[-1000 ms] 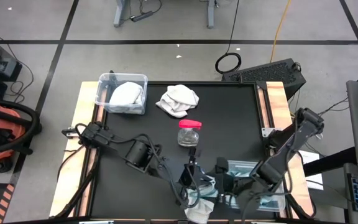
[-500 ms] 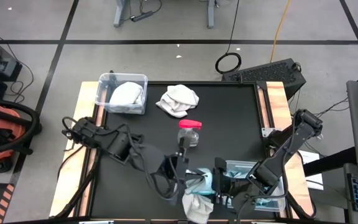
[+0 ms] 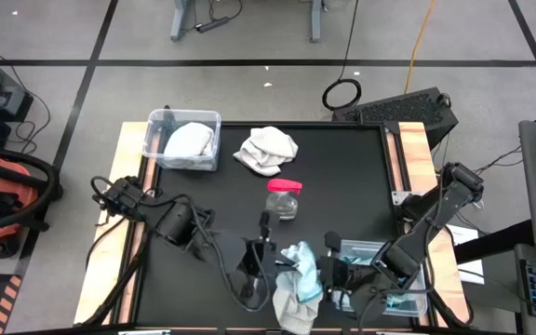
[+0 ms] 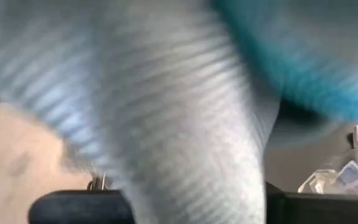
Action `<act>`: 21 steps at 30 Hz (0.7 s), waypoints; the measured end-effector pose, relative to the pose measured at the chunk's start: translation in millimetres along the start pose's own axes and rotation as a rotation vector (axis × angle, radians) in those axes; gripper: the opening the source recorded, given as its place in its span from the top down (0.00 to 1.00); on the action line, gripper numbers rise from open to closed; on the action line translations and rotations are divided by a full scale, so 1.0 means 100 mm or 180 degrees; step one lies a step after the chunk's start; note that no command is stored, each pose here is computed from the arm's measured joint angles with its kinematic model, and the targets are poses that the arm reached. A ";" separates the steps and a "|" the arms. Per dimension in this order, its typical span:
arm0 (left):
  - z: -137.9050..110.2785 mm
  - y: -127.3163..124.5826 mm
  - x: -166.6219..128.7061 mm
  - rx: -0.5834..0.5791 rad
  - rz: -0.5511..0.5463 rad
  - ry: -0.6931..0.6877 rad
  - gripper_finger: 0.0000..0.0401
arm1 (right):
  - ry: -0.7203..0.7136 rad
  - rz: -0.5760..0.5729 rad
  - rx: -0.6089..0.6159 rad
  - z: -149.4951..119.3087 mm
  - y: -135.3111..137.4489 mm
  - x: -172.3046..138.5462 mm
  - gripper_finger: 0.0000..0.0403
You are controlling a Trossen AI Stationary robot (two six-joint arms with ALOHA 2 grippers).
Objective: Sort microfiber towel by color & place in baskets
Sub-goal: Put the blue towel into the bottom transparent bin
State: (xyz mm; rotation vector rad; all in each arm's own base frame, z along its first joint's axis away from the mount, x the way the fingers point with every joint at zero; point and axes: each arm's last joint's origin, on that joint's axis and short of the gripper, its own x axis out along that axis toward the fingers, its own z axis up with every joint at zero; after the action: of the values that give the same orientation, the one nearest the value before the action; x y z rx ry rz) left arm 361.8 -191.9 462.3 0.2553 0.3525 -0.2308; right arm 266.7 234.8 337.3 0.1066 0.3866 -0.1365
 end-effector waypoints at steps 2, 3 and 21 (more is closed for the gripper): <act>-0.06 -0.03 -0.01 -0.0038 -0.0031 0.0187 1.00 | -0.0061 -0.0041 0.0052 0.04 -0.03 -0.08 0.96; -0.09 -0.04 -0.01 -0.0054 -0.0044 0.0286 1.00 | -0.0087 -0.0070 0.0071 0.06 -0.05 -0.13 0.97; -0.48 -0.20 0.74 -0.0226 -0.0155 0.0700 0.86 | -0.0398 0.0563 0.0371 0.48 -0.32 -0.86 0.99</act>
State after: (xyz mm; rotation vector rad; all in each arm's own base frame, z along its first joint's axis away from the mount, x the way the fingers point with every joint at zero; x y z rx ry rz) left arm 409.4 -210.0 387.9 0.2026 0.5842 -0.2382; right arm 200.0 206.7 411.6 0.2454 0.2427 0.0093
